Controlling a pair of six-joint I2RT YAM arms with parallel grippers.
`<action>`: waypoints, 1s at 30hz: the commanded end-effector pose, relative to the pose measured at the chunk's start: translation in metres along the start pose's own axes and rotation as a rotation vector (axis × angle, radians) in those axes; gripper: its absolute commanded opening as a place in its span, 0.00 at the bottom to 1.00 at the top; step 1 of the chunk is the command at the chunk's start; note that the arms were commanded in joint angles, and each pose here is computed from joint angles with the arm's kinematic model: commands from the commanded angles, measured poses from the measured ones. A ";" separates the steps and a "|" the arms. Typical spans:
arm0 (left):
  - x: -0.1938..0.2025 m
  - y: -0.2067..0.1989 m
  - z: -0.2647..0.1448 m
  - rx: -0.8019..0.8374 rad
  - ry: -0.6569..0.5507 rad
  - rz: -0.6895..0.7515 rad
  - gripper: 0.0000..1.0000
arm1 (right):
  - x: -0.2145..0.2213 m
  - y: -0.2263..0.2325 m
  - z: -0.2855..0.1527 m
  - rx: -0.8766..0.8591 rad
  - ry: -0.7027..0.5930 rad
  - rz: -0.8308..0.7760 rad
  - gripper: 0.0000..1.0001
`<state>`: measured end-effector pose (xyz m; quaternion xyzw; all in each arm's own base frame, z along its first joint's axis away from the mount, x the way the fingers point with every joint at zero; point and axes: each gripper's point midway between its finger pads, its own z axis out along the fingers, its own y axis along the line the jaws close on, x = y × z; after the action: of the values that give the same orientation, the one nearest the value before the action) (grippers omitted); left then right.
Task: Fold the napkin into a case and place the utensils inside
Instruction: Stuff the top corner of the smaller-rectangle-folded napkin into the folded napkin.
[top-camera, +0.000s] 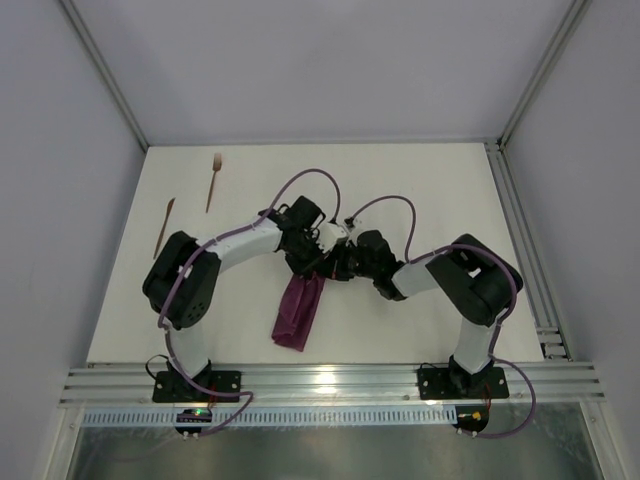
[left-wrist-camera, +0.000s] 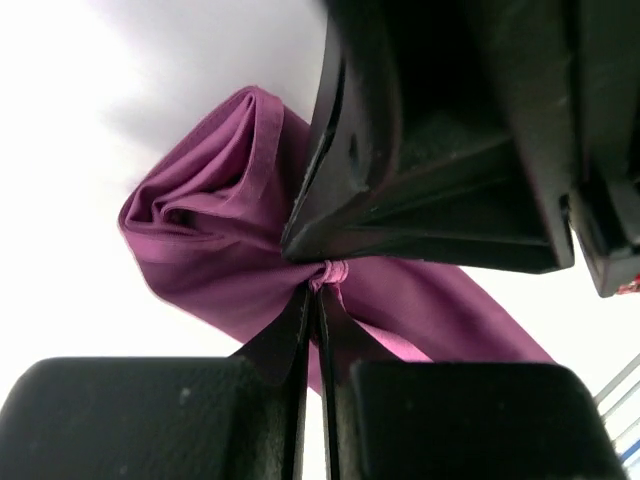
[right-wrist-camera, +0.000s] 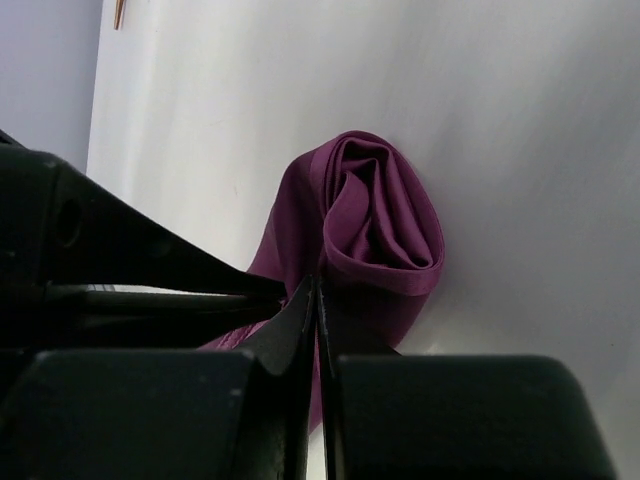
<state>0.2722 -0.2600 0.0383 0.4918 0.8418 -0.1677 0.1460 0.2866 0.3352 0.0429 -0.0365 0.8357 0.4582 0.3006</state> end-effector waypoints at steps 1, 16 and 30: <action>-0.005 -0.011 0.002 0.042 0.003 0.057 0.04 | -0.004 0.018 0.003 -0.063 -0.019 -0.017 0.04; 0.035 -0.034 0.011 0.137 0.167 0.175 0.07 | -0.025 0.023 -0.005 -0.055 -0.085 -0.001 0.04; 0.018 -0.045 0.006 0.198 0.039 0.120 0.13 | -0.028 0.025 -0.012 -0.114 -0.122 0.094 0.04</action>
<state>0.2344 -0.2675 0.0352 0.5632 0.7894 -0.2094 0.1255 0.2835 0.3292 0.0506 0.0090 0.8251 0.4849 0.2899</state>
